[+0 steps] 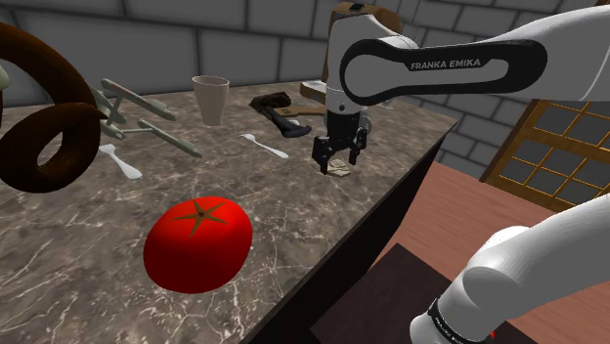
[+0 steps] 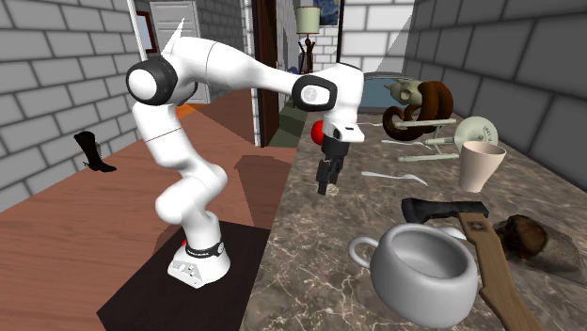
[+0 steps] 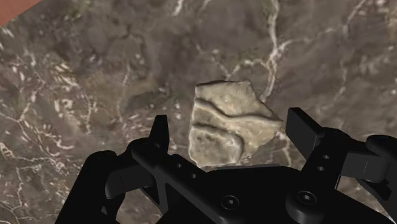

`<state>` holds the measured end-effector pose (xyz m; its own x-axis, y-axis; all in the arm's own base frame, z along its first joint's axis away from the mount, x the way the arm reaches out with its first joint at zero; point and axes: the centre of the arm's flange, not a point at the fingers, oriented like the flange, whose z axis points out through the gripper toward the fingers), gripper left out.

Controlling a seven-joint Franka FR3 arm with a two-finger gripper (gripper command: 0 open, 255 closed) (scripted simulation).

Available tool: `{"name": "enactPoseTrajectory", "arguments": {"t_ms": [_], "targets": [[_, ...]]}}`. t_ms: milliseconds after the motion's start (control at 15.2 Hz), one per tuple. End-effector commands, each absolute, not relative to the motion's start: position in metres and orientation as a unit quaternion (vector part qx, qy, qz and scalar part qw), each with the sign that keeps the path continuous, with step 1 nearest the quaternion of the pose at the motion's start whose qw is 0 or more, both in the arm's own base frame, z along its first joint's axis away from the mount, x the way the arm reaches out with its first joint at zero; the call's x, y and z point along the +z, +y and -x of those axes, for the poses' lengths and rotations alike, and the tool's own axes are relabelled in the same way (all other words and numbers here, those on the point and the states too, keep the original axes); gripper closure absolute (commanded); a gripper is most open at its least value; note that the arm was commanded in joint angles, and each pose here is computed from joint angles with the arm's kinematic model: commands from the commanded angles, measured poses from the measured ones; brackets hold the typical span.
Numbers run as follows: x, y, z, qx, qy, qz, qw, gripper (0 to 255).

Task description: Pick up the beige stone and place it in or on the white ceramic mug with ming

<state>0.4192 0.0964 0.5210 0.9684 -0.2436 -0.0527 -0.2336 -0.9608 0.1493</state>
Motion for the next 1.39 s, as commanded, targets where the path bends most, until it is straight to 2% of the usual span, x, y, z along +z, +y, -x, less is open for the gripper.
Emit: {"name": "enactPoseTrajectory", "arguments": {"t_ms": [0,132,198,792,1320], "targets": [[0.521,0.096,-0.419,-0.035,-0.121,-0.990,0.071,0],[0.521,0.096,-0.419,-0.035,-0.121,-0.990,0.071,0],[0.521,0.096,-0.419,-0.035,-0.121,-0.990,0.071,255],[0.521,0.096,-0.419,-0.035,-0.121,-0.990,0.071,255],[0.563,0.096,-0.419,-0.035,-0.121,-0.990,0.071,255]]}}
